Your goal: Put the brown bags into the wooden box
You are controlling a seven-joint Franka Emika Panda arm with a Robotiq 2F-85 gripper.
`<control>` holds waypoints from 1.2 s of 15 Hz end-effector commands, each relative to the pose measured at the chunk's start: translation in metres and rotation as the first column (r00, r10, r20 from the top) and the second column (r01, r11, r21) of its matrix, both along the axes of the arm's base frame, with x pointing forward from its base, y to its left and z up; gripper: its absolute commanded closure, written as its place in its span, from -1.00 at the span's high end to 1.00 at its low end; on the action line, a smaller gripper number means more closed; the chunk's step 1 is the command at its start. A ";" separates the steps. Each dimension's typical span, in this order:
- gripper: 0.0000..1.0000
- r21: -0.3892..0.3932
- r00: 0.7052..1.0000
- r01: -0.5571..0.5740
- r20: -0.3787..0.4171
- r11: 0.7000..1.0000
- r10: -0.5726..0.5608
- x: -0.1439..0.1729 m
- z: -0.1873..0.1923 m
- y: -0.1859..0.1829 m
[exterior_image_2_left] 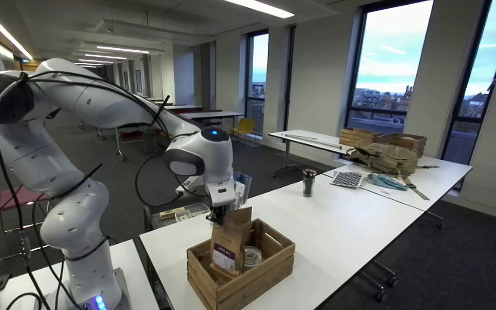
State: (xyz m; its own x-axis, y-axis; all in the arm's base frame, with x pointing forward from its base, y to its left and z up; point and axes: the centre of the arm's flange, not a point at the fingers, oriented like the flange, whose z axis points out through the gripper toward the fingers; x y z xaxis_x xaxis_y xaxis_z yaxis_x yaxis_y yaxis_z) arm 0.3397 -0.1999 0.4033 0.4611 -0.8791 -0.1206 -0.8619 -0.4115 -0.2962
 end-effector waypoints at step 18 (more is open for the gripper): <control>0.28 0.133 0.940 -0.173 -0.272 0.976 0.204 0.067 -0.114 0.058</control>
State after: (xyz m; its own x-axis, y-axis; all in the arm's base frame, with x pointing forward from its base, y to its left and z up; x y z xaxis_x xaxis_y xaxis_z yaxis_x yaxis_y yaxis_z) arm 0.4055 -0.1384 0.2721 0.5477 -0.7398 -0.3907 -0.8241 -0.5576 -0.0996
